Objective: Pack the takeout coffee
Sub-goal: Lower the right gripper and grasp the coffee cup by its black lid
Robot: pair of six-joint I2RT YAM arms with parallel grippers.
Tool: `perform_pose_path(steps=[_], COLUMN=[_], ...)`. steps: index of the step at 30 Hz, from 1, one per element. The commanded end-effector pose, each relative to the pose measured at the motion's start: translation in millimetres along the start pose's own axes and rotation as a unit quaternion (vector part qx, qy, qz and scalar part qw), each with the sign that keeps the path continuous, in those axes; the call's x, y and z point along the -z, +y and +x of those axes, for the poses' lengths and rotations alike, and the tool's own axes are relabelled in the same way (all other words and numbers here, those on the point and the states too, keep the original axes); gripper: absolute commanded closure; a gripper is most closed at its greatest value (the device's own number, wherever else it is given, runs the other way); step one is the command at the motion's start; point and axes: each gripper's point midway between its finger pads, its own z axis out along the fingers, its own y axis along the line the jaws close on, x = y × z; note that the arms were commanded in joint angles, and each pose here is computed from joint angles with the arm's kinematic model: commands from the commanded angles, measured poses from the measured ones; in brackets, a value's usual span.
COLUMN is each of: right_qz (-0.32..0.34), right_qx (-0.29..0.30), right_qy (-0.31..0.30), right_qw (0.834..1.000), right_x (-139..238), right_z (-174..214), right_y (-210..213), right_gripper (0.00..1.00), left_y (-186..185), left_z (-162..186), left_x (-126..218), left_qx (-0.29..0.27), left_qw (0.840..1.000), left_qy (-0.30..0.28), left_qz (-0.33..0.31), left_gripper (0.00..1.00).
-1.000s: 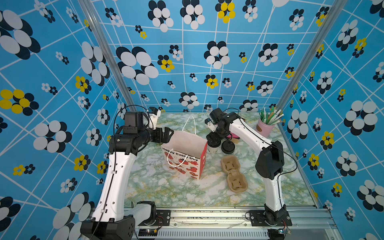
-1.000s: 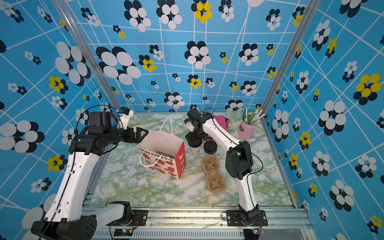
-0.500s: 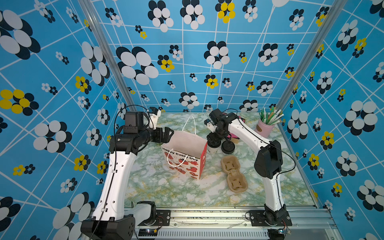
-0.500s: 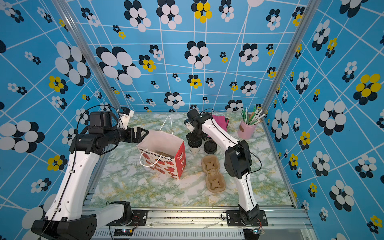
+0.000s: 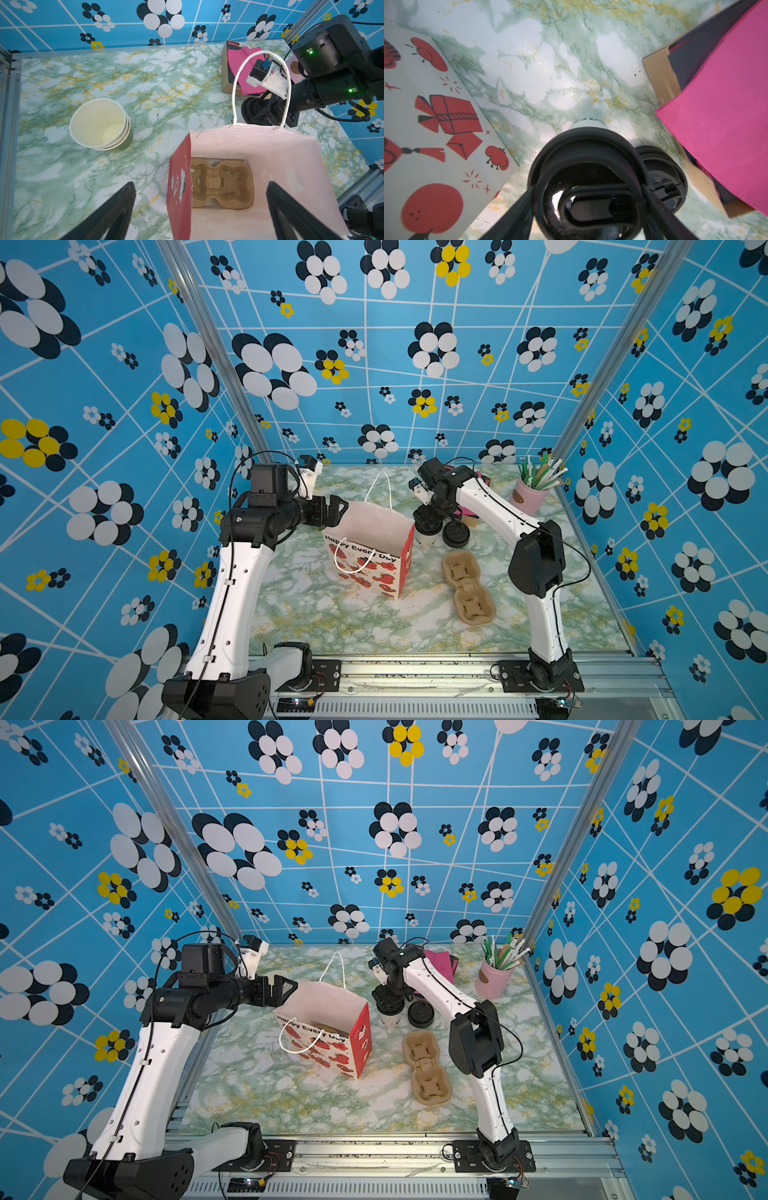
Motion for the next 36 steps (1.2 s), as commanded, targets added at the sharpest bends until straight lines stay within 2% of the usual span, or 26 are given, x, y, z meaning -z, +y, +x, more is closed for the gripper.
perform_pose_path(steps=[1,4,16,33,36], right_qz=[0.015,0.012,0.023,0.016,0.018], right_qx=[0.005,0.005,0.006,-0.002,-0.002], right_qy=[0.039,0.04,0.037,-0.048,-0.059], right_qw=[0.999,0.999,0.999,0.999,0.998], right_x=[-19.7,-20.7,-20.5,36.6,47.5], right_z=[17.7,18.9,21.8,-3.4,-5.0], right_y=[-3.4,-1.9,-4.5,-1.3,-1.5], right_gripper=[0.21,0.2,0.28,0.34,0.34], left_y=[-0.2,-0.9,-2.1,-2.7,-2.9], left_z=[-1.1,-1.5,-5.3,-3.7,-2.1], left_x=[-3.5,-3.9,-1.9,-3.8,-5.5], left_qx=[0.007,0.008,0.008,0.011,0.012], left_qw=[1.0,1.0,1.0,1.0,1.0], left_qy=[-0.001,-0.001,-0.007,-0.005,-0.001], left_qz=[0.009,0.011,0.013,0.017,0.02], left_gripper=[0.01,0.01,0.01,0.0,0.03])
